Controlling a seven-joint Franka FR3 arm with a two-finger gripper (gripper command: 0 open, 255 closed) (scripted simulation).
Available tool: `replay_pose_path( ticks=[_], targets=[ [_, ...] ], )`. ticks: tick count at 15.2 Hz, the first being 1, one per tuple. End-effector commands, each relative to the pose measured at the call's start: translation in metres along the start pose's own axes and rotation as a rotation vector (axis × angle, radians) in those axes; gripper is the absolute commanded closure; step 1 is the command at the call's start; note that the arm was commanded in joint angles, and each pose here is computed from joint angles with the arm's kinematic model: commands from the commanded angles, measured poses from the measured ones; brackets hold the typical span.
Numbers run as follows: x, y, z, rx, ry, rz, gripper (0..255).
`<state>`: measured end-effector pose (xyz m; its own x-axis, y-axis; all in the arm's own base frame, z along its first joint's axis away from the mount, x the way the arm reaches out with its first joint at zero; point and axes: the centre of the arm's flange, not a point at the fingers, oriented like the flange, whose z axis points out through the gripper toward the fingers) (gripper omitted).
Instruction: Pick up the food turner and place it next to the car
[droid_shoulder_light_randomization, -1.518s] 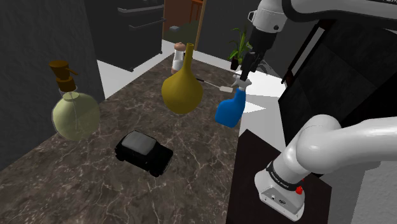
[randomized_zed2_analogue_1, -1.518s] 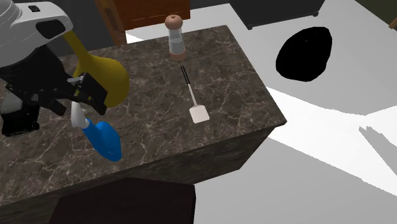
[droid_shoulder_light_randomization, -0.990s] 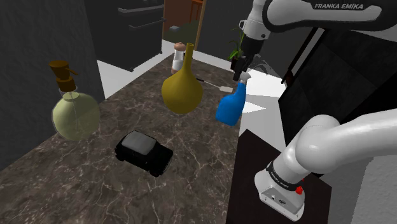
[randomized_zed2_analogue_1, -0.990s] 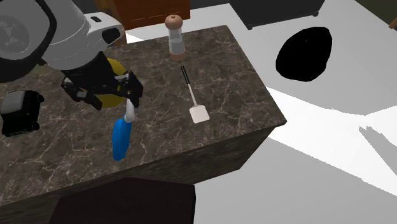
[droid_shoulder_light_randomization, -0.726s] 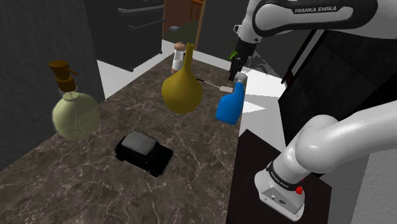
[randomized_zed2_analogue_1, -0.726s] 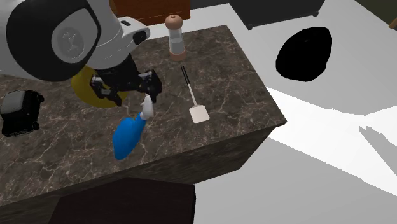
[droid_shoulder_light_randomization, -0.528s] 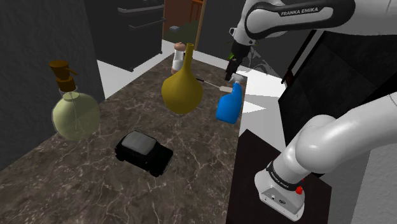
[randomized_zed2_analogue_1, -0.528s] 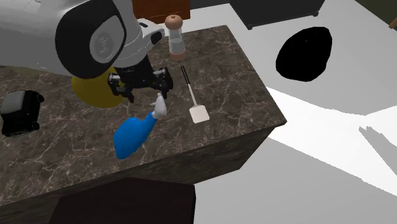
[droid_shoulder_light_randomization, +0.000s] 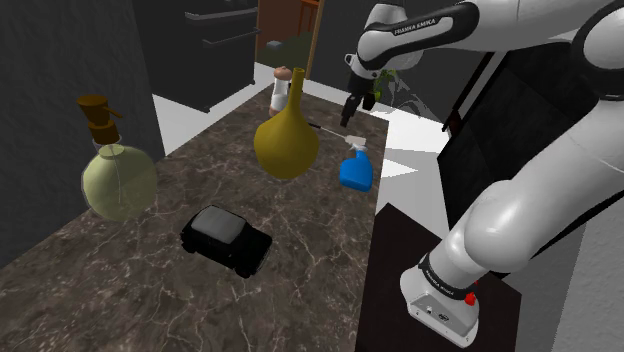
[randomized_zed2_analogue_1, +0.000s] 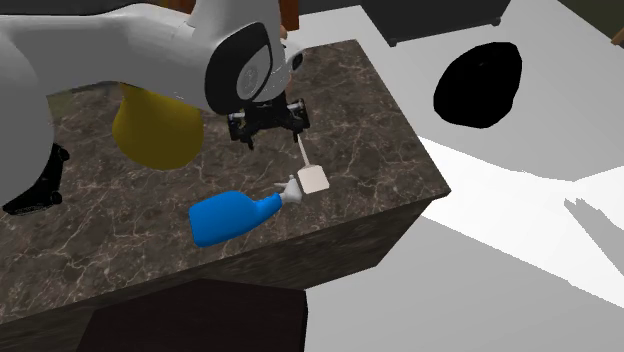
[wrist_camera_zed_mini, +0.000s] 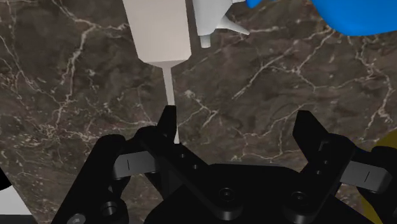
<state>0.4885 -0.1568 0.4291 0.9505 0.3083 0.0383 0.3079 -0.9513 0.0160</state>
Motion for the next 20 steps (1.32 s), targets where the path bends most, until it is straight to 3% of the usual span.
replay_pose_path(
  ticks=[1, 7, 14, 20],
  targets=[
    [0.015, 0.019, 0.014, 0.005, 0.008, -0.023, 0],
    [0.055, 0.068, 0.054, 0.021, 0.029, -0.084, 0],
    [0.056, 0.067, 0.091, 0.021, 0.029, -0.084, 0],
    [0.057, 0.067, 0.094, 0.021, 0.029, -0.084, 0]
  ],
)
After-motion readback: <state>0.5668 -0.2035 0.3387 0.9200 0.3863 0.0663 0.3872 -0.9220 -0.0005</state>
